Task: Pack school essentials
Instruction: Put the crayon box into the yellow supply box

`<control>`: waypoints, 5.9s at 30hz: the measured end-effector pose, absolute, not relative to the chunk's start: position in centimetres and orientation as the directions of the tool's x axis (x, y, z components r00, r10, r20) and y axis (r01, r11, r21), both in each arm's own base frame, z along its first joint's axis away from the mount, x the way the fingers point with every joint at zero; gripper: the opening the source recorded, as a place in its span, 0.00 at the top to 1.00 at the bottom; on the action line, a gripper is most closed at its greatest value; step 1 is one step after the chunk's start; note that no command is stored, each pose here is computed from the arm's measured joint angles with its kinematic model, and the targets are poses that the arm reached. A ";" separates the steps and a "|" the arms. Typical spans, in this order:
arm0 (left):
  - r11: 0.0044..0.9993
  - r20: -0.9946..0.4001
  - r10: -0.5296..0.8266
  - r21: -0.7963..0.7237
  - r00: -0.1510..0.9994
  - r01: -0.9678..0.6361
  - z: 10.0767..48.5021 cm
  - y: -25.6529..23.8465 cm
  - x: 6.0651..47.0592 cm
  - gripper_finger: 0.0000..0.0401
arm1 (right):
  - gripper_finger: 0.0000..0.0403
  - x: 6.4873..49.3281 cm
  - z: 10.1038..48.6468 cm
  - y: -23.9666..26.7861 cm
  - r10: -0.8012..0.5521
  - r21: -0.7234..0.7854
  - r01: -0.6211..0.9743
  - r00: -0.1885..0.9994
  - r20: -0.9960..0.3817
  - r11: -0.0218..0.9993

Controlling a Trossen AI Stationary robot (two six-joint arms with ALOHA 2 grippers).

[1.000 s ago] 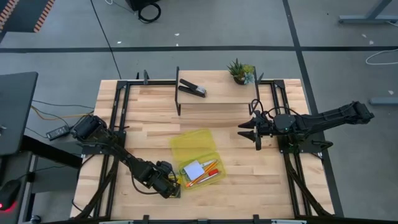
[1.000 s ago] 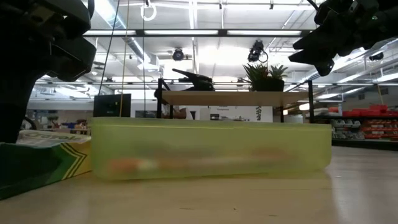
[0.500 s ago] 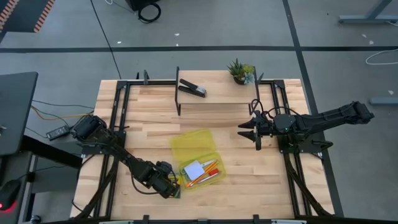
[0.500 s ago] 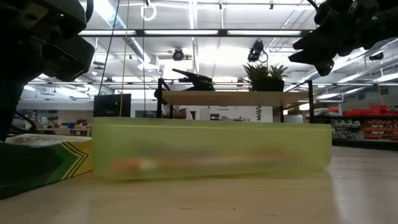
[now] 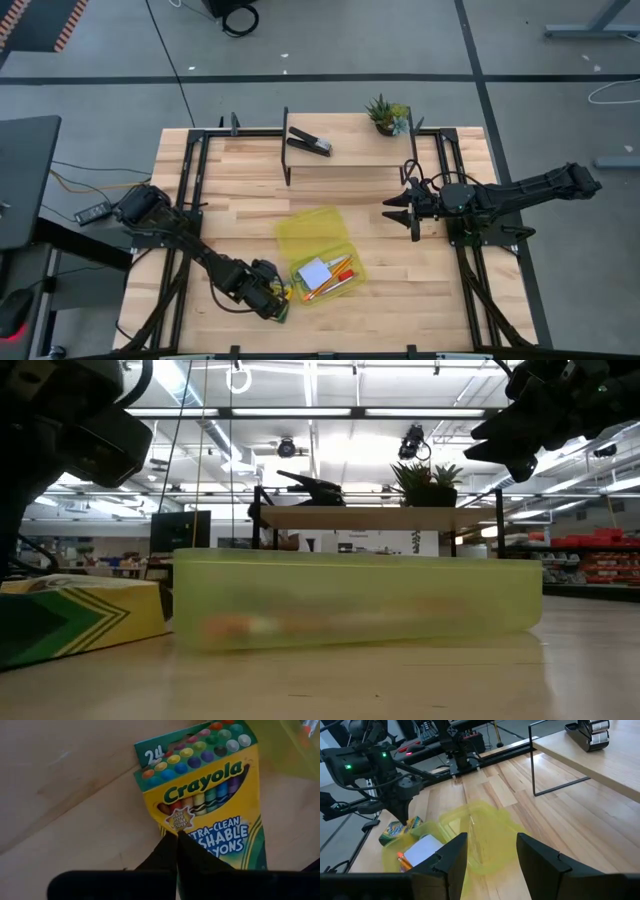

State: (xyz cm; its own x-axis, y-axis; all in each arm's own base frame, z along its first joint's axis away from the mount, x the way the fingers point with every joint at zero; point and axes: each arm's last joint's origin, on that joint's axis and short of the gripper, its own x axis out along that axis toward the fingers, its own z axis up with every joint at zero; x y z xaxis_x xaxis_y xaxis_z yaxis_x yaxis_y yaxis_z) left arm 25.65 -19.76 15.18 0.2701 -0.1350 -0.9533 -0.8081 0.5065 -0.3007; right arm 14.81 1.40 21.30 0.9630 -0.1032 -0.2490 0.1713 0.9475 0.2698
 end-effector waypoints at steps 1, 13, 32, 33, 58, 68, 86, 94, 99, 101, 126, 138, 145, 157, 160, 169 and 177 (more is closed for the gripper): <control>0.513 -0.953 -0.133 -0.300 0.271 -0.804 15.2 -19.7 25.6 1.00 | 0.56 14.8 21.3 1.4 -0.104 0.270 0.172 0.963 -0.249 0.947; 0.592 -0.942 -0.054 -0.297 0.331 -0.749 15.6 -21.5 23.7 1.00 | 0.56 14.8 21.3 1.4 -0.103 0.271 0.172 0.963 -0.249 0.947; 0.848 -0.936 0.087 -0.110 0.341 -0.518 18.9 -22.6 23.3 1.00 | 0.56 14.8 21.3 1.4 -0.104 0.275 0.174 0.962 -0.251 0.946; 0.865 -0.934 0.099 -0.090 0.344 -0.494 19.4 -22.6 23.4 1.00 | 0.56 14.8 21.3 1.4 -0.104 0.272 0.173 0.962 -0.252 0.947; 0.946 -0.850 -0.012 -0.180 0.527 -0.269 24.4 -12.4 35.7 1.00 | 0.56 14.8 21.3 1.3 -0.127 0.242 0.189 0.960 -0.250 0.952; 0.948 -0.912 -0.173 -0.257 0.373 -0.190 18.7 -9.2 38.9 1.00 | 0.56 14.8 21.3 1.3 -0.152 0.232 0.211 0.957 -0.248 0.950; 0.919 -0.912 -0.208 -0.306 0.354 -0.248 20.5 -8.8 37.8 0.61 | 0.56 14.8 21.3 1.2 -0.153 0.227 0.211 0.957 -0.248 0.951; 0.922 -0.864 -0.210 -0.331 0.458 -0.202 21.2 -8.3 38.8 0.55 | 0.56 14.8 21.3 1.2 -0.179 0.219 0.235 0.952 -0.246 0.947; 0.891 -0.853 -0.239 -0.382 0.463 -0.243 20.6 -7.8 39.6 0.59 | 0.56 14.8 21.3 1.2 -0.185 0.230 0.242 0.952 -0.244 0.942; 0.889 -0.839 -0.241 -0.393 0.488 -0.237 21.2 -7.6 40.3 0.61 | 0.56 14.8 21.3 1.1 -0.191 0.235 0.249 0.951 -0.243 0.940; 0.912 -0.928 -0.329 -0.361 0.176 -0.195 16.5 -9.2 46.9 0.78 | 0.56 15.3 20.9 1.2 -0.210 0.213 0.268 0.943 -0.259 0.940; 0.916 -0.922 -0.345 -0.372 0.179 -0.149 15.9 -8.4 47.3 0.90 | 0.56 15.3 21.0 1.2 -0.209 0.217 0.267 0.944 -0.255 0.939; 0.892 -0.904 -0.413 -0.426 0.112 -0.152 15.9 -8.3 46.7 0.96 | 0.56 15.3 21.0 1.2 -0.210 0.215 0.267 0.944 -0.255 0.939; 0.910 -0.915 -0.401 -0.403 0.043 -0.092 14.9 -8.0 46.3 0.97 | 0.56 15.3 21.0 1.2 -0.210 0.214 0.267 0.944 -0.253 0.940; 0.908 -0.912 -0.410 -0.409 0.010 -0.091 14.5 -8.0 46.1 0.97 | 0.56 15.3 21.0 1.2 -0.210 0.214 0.266 0.945 -0.253 0.940; 0.926 -0.927 -0.376 -0.375 -0.004 -0.040 14.5 -8.2 45.9 0.98 | 0.56 15.3 21.0 1.2 -0.211 0.210 0.266 0.944 -0.253 0.941; 0.922 -0.922 -0.387 -0.386 -0.030 -0.034 14.5 -7.9 45.7 0.99 | 0.56 15.3 21.0 1.1 -0.215 0.208 0.270 0.944 -0.252 0.940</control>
State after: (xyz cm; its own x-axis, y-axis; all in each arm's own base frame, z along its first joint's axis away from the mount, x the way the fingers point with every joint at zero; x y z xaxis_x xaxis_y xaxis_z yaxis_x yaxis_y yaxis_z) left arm 45.68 -7.87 14.50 -0.0298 -0.3865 -0.9218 -0.0342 0.9221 -0.3855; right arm 15.31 1.15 21.03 0.9435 -0.2149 -0.2520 0.2697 0.9402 0.2079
